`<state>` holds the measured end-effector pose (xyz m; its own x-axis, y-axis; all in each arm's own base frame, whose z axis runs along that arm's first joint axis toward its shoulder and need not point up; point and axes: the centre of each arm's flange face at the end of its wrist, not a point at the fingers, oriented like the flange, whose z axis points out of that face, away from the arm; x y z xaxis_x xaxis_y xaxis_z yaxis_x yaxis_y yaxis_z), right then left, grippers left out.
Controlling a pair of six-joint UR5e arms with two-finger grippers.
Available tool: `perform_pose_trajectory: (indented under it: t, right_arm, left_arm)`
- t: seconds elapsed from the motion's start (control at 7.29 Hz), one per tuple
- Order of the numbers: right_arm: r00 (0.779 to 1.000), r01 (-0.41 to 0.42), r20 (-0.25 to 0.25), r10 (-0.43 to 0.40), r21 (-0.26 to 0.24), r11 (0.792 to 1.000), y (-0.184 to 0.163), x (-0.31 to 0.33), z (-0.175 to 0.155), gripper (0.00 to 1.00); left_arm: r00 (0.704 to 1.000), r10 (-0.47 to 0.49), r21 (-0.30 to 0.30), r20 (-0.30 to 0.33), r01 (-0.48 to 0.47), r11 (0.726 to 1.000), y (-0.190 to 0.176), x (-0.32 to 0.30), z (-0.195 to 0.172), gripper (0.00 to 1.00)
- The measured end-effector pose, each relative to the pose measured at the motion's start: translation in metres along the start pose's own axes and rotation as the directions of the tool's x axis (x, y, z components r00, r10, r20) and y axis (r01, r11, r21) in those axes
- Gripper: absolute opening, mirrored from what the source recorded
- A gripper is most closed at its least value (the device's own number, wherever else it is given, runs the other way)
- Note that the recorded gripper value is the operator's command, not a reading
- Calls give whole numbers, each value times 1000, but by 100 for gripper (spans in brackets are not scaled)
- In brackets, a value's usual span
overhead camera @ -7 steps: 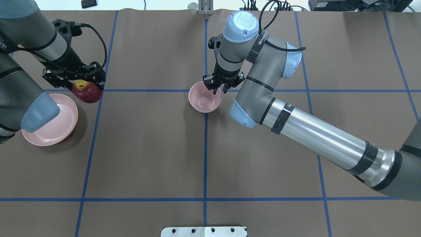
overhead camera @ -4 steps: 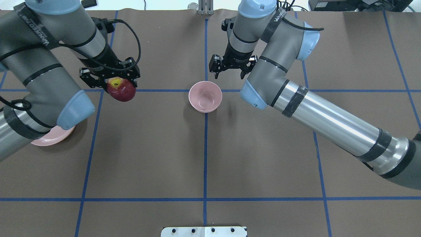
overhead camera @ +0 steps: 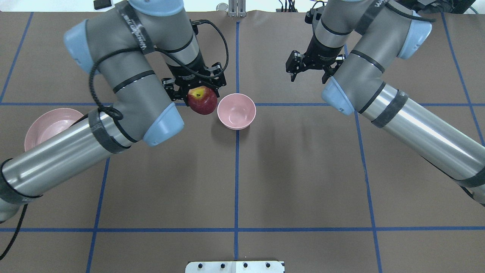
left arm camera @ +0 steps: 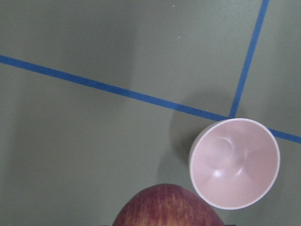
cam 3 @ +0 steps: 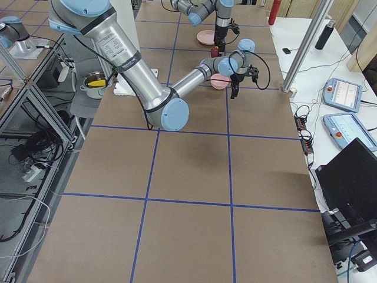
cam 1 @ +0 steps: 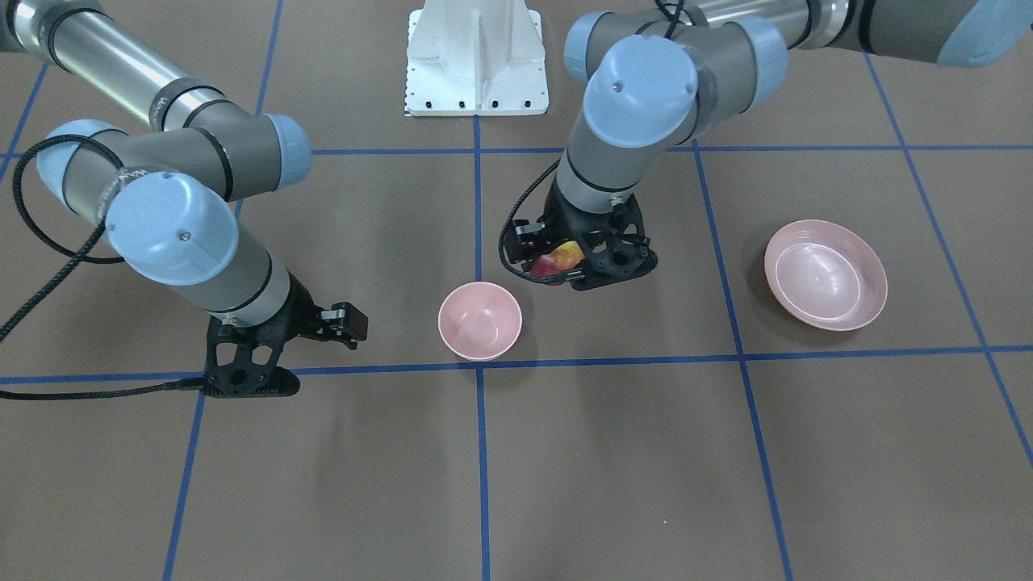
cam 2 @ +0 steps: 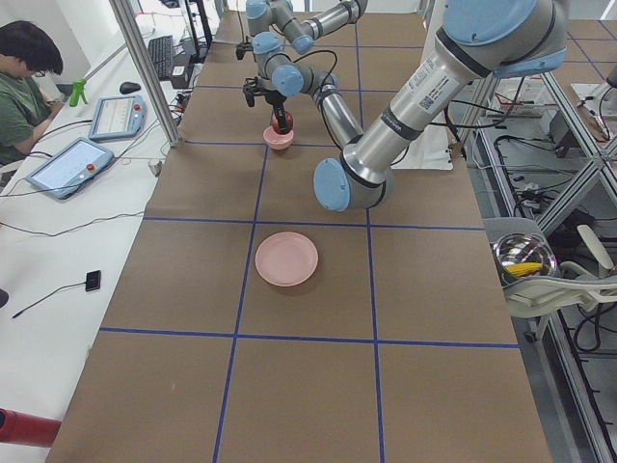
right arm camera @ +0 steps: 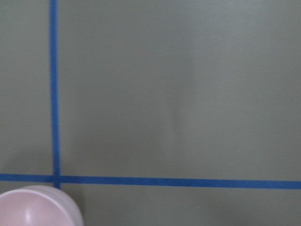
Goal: Move apple from plate to bowl
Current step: 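Carry the apple over the pink bowl with the left gripper and lower it in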
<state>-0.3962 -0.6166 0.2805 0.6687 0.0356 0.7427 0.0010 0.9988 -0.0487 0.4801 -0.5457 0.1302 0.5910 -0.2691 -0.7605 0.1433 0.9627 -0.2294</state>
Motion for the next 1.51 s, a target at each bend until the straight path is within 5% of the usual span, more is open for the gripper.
perform_pose_trajectory:
  t: [0.27, 0.96, 1.23, 1.37, 1.51]
  right_arm:
    - [999, 24, -34, -25, -9, 1000, 9, 39, 2, 100]
    - [998, 54, -30, -54, -2, 999, 24, 66, -5, 100]
    - [998, 56, -28, -56, -1, 998, 26, 68, -6, 100]
    - [998, 57, -26, -57, 0, 998, 27, 68, -7, 100]
    - [998, 58, -24, -58, -1, 998, 27, 68, -7, 100]
  left_arm:
    - [1000, -14, 25, -6, 15, 1000, 0, 44, 37, 0]
    - [1000, -3, 59, 7, 2, 998, -7, 58, 90, 0]
    - [1000, 6, 74, 21, -7, 997, 0, 61, 108, 31]
    - [1000, 6, 76, 29, -8, 997, 2, 60, 115, 73]
    - [999, -1, 86, 37, -2, 996, 3, 60, 120, 98]
